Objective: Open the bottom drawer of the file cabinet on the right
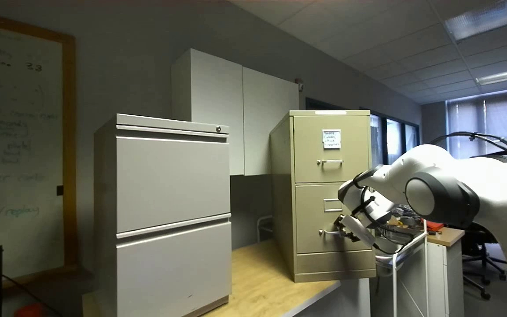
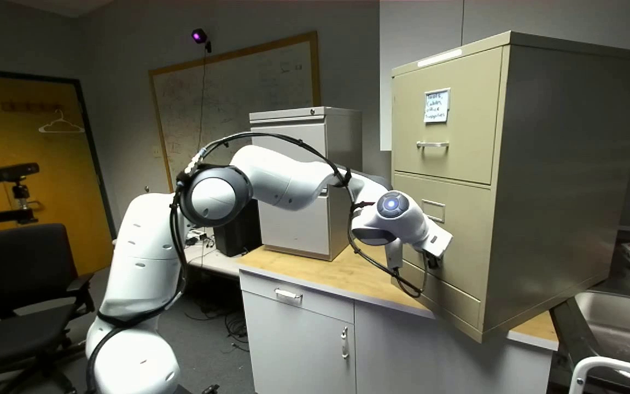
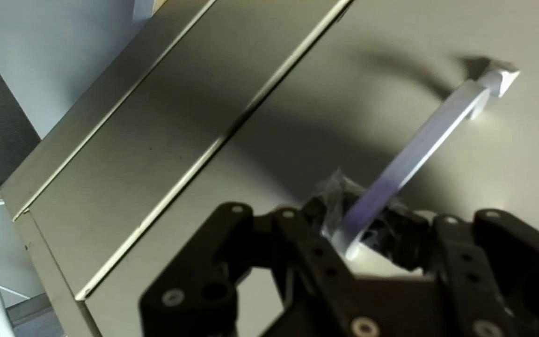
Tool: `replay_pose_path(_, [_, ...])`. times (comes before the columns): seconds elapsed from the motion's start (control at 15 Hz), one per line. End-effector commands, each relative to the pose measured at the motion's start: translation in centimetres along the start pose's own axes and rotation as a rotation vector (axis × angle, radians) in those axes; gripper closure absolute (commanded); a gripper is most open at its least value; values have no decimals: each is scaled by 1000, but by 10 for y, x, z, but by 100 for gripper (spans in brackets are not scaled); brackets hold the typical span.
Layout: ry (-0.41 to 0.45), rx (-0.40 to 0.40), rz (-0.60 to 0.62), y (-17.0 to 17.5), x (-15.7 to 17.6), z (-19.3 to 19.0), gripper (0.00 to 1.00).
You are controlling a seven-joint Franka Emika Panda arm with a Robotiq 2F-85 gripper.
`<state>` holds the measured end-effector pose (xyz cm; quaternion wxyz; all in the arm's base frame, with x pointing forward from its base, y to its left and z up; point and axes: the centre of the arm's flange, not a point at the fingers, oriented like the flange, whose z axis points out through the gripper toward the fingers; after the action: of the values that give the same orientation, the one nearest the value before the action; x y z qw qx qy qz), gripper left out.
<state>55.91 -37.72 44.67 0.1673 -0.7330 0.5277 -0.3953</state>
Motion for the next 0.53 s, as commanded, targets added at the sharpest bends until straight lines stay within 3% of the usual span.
replay_pose_path(0.0, [-73,-62,-9,52,-43,-30,98])
replay_pose_path(0.27, [-55,63,-148,39,-56,-40,98])
replay_pose_path(0.47, [-71,38,-188,43,-64,-29,98])
